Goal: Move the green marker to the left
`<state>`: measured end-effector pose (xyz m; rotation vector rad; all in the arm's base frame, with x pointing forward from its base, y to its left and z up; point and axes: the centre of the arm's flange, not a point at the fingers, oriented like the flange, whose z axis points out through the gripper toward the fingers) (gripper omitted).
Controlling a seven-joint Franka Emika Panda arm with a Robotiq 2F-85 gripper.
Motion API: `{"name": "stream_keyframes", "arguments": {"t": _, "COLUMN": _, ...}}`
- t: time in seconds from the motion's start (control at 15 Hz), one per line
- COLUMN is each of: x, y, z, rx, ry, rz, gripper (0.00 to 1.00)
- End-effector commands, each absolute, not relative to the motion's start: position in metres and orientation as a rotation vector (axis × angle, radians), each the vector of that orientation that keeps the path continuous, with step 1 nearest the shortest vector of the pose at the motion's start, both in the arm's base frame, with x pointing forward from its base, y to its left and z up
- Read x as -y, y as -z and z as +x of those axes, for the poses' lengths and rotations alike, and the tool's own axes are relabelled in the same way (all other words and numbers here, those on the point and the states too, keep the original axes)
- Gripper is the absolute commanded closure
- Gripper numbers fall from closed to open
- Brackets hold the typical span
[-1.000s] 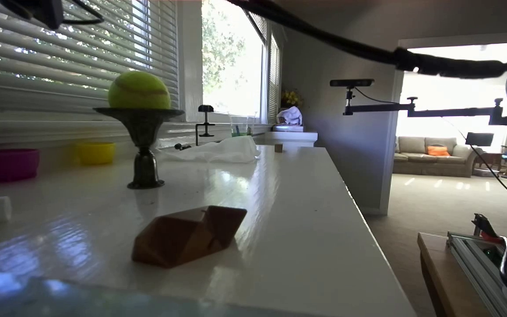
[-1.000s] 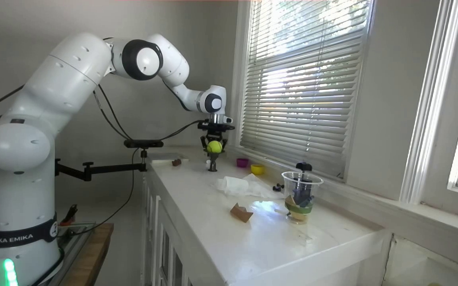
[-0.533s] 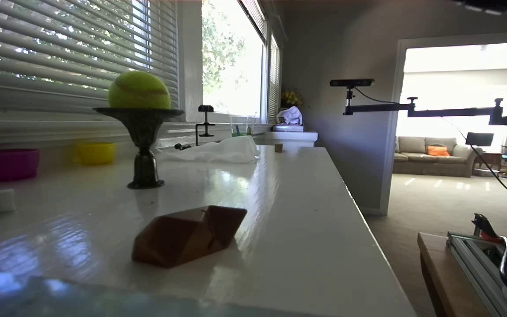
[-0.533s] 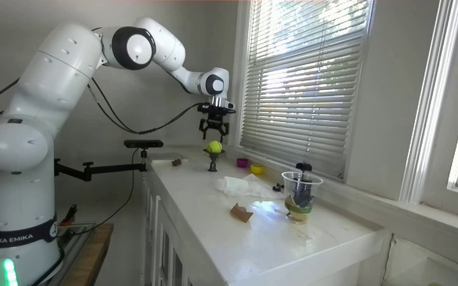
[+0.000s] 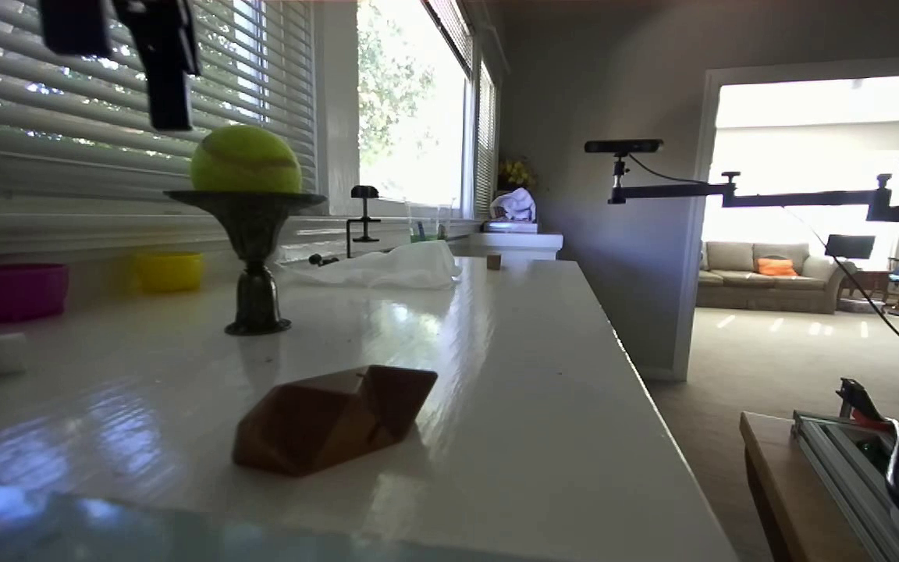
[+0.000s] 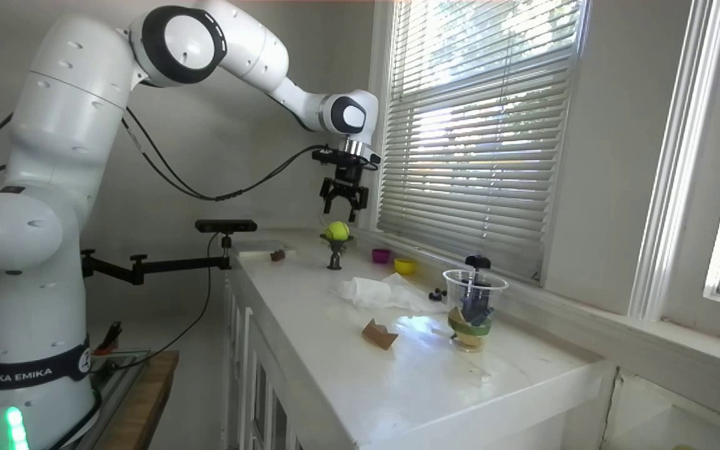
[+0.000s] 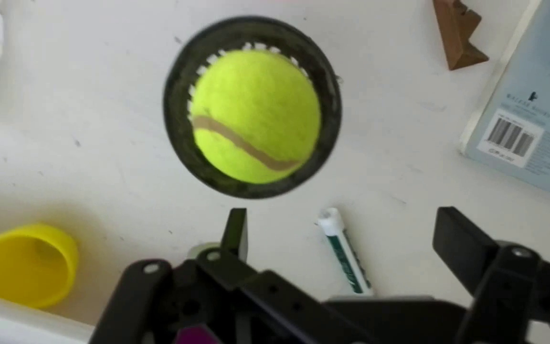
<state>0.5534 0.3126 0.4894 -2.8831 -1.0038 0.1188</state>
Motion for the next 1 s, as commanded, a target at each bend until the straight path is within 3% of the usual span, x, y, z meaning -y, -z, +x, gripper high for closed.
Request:
{"name": "stream_keyframes", "arguments": {"t": 0.0, "x": -0.259, "y": -0.486, "z": 0.549, "rx": 0.713, "ry": -0.161, "rz": -2.966, "gripper": 0.0}}
{"name": "stream_keyframes", "arguments": {"t": 0.6, "x": -0.152, "y": -0.506, "z": 0.527, "rx": -0.016, "ry": -0.109, "rz": -3.113, "gripper": 0.0}}
{"name": "stream_keyframes", "arguments": {"t": 0.73, "x": -0.141, "y": -0.525, "z": 0.515, "rx": -0.089, "ry": -0.006, "rz": -3.097, "gripper": 0.0}}
{"name": "stream_keyframes", "arguments": {"t": 0.8, "x": -0.152, "y": -0.512, "z": 0.548, "rx": 0.007, "ry": -0.094, "rz": -3.118, "gripper": 0.0}}
{"name": "stream_keyframes", "arguments": {"t": 0.93, "x": -0.145, "y": -0.525, "z": 0.537, "rx": -0.038, "ry": -0.045, "rz": -3.116, "gripper": 0.0}}
